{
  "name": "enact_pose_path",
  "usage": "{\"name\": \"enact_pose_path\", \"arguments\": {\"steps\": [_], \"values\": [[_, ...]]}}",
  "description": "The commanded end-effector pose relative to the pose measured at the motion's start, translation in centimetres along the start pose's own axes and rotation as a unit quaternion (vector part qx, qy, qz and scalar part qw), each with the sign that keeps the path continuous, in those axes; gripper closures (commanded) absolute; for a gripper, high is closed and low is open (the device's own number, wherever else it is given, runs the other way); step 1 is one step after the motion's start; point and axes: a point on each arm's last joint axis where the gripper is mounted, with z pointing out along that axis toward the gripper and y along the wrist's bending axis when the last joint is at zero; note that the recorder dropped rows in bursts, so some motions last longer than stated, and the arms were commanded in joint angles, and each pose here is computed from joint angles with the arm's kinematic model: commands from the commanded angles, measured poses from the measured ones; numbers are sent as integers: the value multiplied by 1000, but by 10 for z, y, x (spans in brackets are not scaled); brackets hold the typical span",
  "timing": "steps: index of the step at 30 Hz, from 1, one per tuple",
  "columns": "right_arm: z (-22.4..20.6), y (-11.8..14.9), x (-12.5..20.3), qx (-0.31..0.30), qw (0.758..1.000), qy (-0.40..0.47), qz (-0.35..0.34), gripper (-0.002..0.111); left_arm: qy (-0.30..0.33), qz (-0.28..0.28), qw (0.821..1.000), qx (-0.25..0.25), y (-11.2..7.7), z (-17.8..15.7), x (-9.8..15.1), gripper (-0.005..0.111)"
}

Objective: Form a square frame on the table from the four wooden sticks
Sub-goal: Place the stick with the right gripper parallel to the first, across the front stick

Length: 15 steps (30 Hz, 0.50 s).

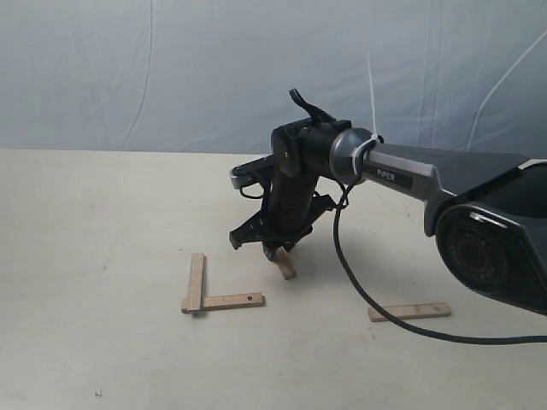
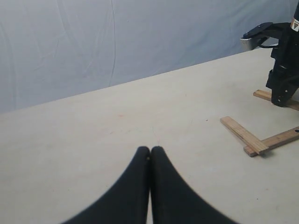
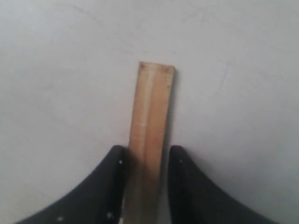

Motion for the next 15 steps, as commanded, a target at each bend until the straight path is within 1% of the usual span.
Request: {"name": "enact_pose_path", "arguments": {"steps": [1,5,7,9,12,15], "values": [[1,-1,2,3,1000,13,1,108,1,-6,1000,-1,0,0,1,107],[-8,0,-5,3,1000,3,21,108,1,-6,1000,-1,0,0,1,107],[-17,5,-8,-2,999,8,31,108,1,-6,1000,-1,0,0,1,107],[-27,12,-12,-2,999,8,43,108,1,-6,1000,-1,0,0,1,107],[-41,26,-18,4,995,1,96,108,1,-6,1000,-1,0,0,1,107],[-40,50,-13,3,994,14,111,108,1,-6,1000,-1,0,0,1,107]]}}
